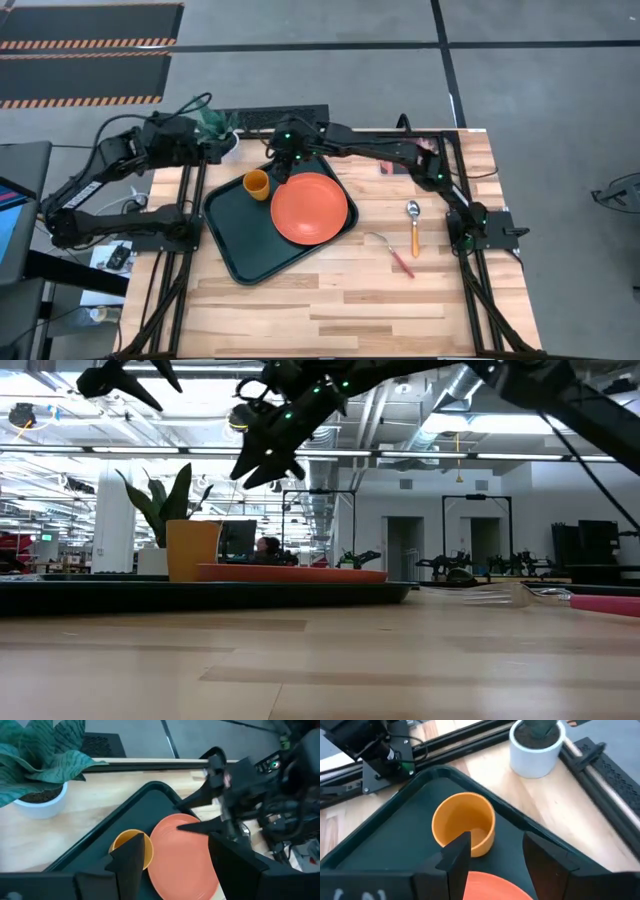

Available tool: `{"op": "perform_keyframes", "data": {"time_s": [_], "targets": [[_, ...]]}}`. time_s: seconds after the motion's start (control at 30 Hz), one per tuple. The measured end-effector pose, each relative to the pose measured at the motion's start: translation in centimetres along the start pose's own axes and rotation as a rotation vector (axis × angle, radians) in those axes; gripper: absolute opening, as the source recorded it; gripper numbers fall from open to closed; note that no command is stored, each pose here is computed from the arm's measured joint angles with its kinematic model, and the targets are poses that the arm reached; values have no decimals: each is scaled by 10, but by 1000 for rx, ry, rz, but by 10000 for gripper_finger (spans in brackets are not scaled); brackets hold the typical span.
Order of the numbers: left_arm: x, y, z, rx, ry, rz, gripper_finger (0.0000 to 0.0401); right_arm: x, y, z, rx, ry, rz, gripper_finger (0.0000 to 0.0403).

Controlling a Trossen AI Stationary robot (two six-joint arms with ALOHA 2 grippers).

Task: Pick and place plate/cup/fork/spoon on tray
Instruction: Put the yellow cup on the black tray

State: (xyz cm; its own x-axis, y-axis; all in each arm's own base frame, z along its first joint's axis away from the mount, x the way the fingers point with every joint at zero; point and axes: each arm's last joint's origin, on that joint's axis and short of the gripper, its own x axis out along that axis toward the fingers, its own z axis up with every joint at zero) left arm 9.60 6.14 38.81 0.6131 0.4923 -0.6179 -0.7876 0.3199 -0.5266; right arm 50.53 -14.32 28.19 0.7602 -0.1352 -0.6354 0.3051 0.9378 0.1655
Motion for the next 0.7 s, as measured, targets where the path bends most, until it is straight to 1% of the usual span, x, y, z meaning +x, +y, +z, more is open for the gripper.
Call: {"op": "perform_keyframes", "data": {"time_s": [0.17, 0.4, 0.53, 0.7], "targets": [[-2, 1, -1, -4, 10, -16, 206, 22, 7, -7, -8, 14, 10, 202], [-2, 1, -1, -4, 14, -18, 206, 56, 10, -25, 24, 23, 11, 196], [-2, 0, -1, 11, 19, -23, 206, 68, 7, -32, 25, 32, -13, 196], [-2, 0, -2, 37, 32, -37, 206, 72, 2, -35, 31, 43, -20, 191]]}}
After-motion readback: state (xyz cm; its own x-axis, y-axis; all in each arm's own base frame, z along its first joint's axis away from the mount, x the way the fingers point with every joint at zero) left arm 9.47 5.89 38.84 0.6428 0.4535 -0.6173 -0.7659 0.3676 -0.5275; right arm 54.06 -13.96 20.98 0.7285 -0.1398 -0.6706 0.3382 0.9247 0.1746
